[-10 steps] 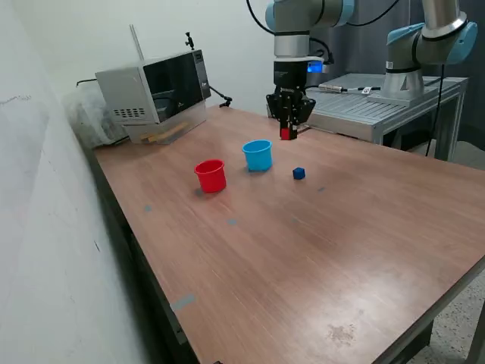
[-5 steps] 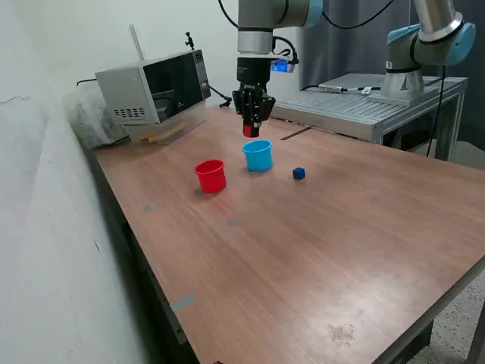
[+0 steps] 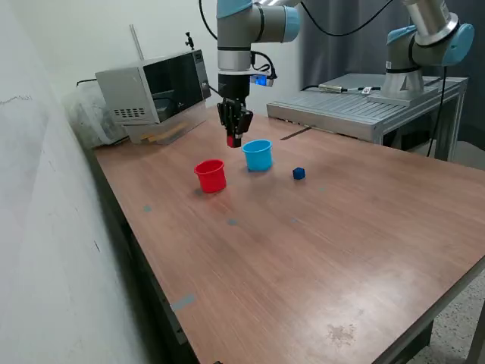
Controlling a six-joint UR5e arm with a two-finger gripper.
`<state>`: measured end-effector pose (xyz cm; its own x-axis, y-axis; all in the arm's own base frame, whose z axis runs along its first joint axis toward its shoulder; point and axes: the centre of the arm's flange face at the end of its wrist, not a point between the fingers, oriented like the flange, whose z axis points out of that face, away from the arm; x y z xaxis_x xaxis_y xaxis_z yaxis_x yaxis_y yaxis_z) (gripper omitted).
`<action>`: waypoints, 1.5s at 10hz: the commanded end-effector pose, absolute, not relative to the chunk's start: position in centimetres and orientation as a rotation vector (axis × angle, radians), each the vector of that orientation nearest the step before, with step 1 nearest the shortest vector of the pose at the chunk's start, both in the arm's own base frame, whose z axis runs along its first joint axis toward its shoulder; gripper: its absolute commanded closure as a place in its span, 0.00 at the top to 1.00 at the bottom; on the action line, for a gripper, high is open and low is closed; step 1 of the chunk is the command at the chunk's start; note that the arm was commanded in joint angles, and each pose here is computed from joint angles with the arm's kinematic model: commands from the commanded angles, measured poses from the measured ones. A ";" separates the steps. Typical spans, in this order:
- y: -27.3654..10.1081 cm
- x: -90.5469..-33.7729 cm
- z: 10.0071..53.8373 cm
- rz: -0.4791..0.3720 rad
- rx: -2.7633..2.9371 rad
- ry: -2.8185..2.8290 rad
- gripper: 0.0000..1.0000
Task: Place red objects in the red bin, and blue objects in the blue bin.
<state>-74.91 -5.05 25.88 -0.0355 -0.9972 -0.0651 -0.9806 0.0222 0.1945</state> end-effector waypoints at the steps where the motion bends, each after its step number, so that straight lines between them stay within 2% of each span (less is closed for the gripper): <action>1: -1.1 -75.4 24.5 -0.276 2.084 -2.260 0.00; 6: 0.6 -75.5 23.3 -0.273 2.067 -2.302 0.00; 15: 3.6 -77.9 21.6 -0.320 2.011 -2.369 0.00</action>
